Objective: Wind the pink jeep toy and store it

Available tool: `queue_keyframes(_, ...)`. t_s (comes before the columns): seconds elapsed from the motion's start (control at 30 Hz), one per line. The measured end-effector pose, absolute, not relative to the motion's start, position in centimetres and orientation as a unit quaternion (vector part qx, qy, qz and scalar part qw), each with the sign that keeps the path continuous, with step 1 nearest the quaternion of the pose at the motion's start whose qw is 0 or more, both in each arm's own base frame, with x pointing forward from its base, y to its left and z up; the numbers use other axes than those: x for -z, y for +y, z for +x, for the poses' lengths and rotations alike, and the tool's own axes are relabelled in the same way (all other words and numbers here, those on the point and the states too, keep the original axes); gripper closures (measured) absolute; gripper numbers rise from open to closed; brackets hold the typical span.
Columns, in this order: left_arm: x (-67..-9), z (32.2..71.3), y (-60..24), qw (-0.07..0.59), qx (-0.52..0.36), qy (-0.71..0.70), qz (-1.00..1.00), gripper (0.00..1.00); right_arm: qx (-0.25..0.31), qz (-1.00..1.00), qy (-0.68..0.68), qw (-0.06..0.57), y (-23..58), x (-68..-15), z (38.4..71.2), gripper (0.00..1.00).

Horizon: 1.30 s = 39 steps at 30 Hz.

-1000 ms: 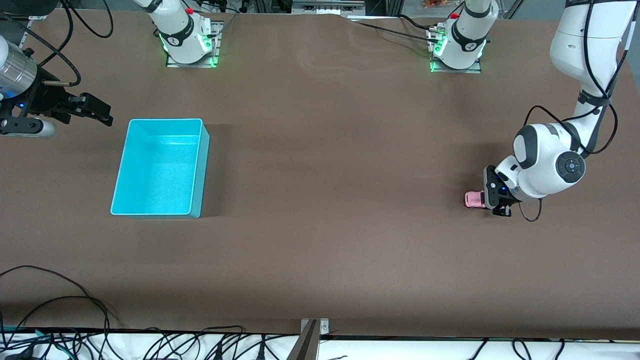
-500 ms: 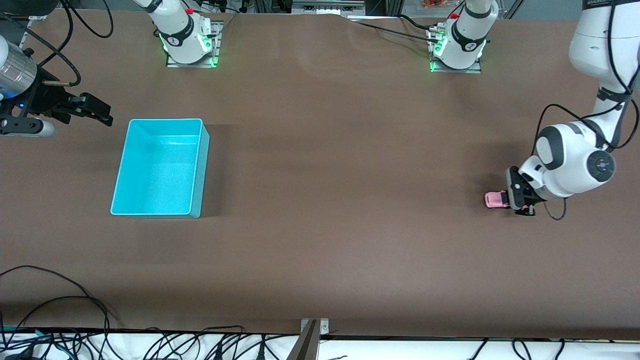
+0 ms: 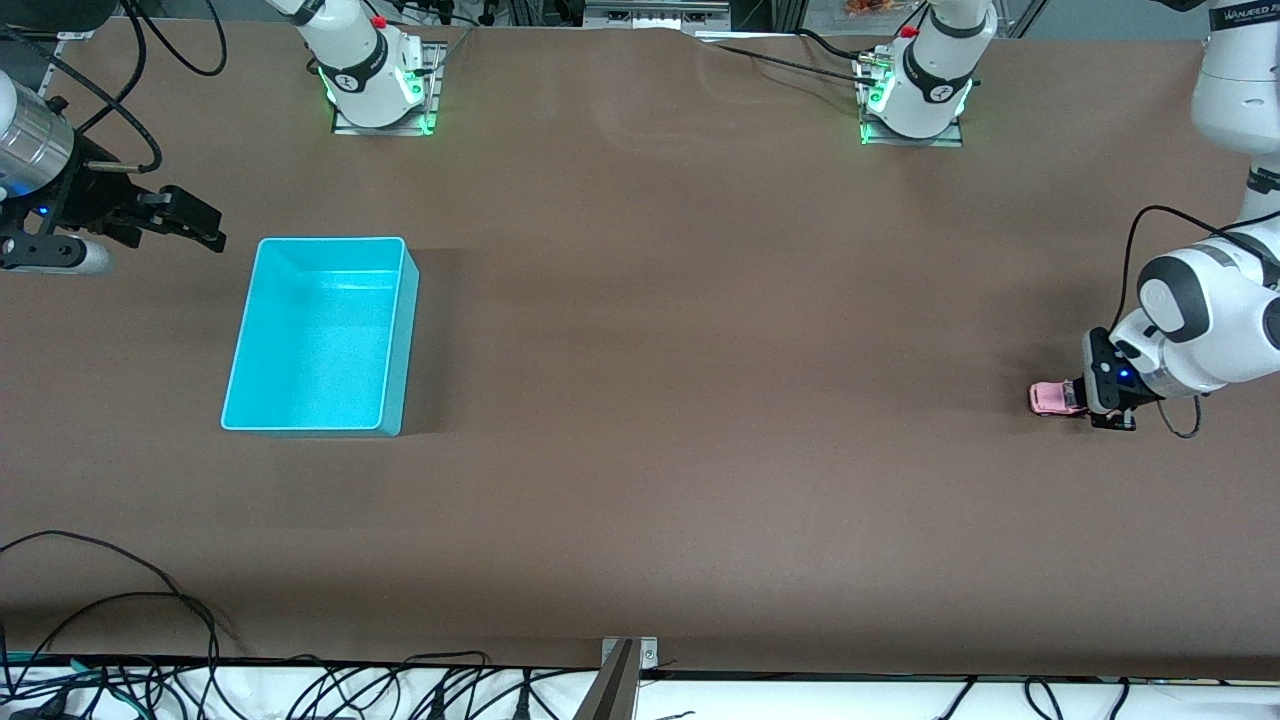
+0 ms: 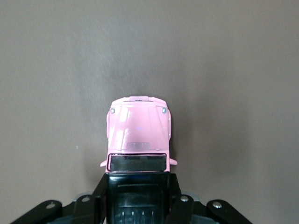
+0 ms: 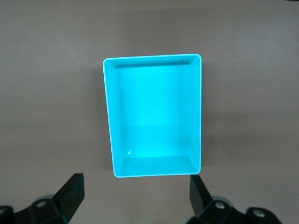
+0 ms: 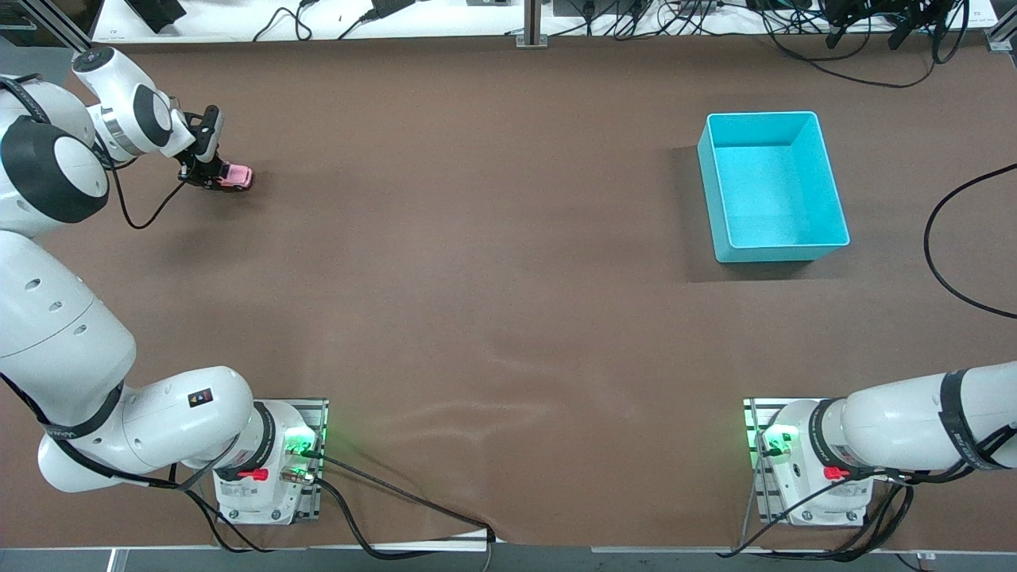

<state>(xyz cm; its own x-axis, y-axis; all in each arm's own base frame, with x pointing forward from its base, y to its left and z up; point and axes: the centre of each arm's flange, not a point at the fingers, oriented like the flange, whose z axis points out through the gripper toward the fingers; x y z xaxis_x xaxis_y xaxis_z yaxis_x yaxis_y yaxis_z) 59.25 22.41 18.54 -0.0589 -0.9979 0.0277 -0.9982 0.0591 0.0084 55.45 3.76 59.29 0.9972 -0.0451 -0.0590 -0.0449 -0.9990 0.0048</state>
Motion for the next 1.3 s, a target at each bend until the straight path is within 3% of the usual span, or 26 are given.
queue_keyframes(1.07, -18.6, 58.7, 26.7, 0.0, 0.001, -0.718, 0.696, 0.49, 0.03, 0.999, -0.022, 0.002, 3.8, -59.3, 55.5, 0.0)
queue_keyframes(1.13, -18.3, 58.6, 26.8, 0.004, 0.003, -0.718, 0.696, 0.46, 0.03, 0.999, -0.022, 0.002, 3.8, -59.3, 55.5, 0.0)
queue_keyframes(1.23, -17.3, 58.2, 27.0, 0.01, 0.006, -0.717, 0.697, 0.33, 0.03, 0.999, -0.022, 0.002, 3.8, -59.3, 55.5, 0.0)
queue_keyframes(1.27, -17.1, 58.2, 27.0, 0.011, 0.007, -0.716, 0.698, 0.24, 0.03, 0.999, -0.022, 0.002, 3.8, -59.3, 55.5, 0.0)
queue_keyframes(1.3, -17.0, 58.1, 27.0, 0.013, 0.008, -0.716, 0.698, 0.24, 0.03, 0.999, -0.023, 0.002, 3.8, -59.3, 55.5, 0.0)
